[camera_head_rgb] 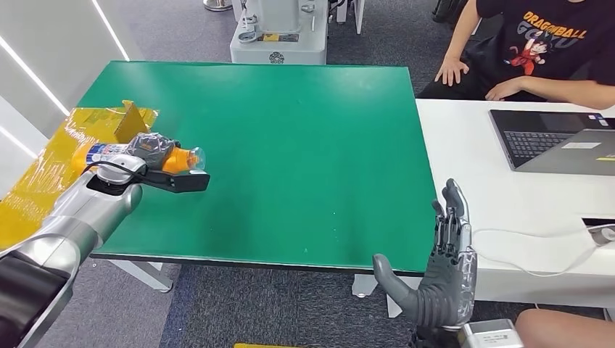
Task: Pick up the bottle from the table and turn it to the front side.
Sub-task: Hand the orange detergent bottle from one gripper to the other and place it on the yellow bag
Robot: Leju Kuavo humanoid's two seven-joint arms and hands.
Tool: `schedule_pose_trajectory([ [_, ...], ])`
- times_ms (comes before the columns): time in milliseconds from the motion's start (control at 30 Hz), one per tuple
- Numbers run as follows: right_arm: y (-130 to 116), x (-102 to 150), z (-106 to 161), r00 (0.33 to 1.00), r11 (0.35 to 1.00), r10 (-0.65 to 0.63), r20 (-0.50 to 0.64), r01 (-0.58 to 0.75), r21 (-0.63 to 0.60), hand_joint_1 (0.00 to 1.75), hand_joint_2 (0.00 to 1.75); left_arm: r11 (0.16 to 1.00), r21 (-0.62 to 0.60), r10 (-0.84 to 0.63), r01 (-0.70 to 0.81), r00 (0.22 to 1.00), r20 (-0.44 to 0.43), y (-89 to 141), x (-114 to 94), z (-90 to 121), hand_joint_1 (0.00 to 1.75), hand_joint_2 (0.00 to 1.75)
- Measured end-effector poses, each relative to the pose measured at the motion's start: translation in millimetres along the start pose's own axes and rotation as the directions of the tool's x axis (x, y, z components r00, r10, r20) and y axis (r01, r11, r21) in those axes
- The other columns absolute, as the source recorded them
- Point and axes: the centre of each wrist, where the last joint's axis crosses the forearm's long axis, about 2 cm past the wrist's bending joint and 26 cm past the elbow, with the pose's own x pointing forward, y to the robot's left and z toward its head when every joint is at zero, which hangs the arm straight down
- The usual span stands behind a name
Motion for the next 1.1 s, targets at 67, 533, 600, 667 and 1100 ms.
schedule_pose_trajectory([
  [67,0,0,1,1.0,1.0,0.002,-0.001,-0.002,0.001,0.0,1.75,1.0,-0.004,0.016,-0.016,1.0,-0.006,-4,-4,2,1.75,1.75],
  [533,1,5,7,1.0,1.0,0.01,-0.019,-0.01,0.012,0.0,1.75,0.997,-0.043,0.058,-0.061,0.996,-0.063,-39,-27,21,1.75,1.75],
  [600,2,6,7,1.0,1.0,0.005,-0.021,-0.004,0.019,0.0,1.75,0.997,-0.05,0.051,-0.055,0.996,-0.067,-41,-31,23,1.75,1.75],
  [667,2,6,7,1.0,1.0,0.002,-0.022,-0.001,0.022,0.0,1.75,0.997,-0.056,0.045,-0.049,0.996,-0.07,-43,-34,25,1.75,1.75],
  [1100,-3,6,17,0.999,0.999,0.028,-0.042,-0.026,0.029,0.0,1.75,0.995,-0.103,0.008,-0.015,0.998,-0.065,-47,-41,29,1.75,1.75],
])
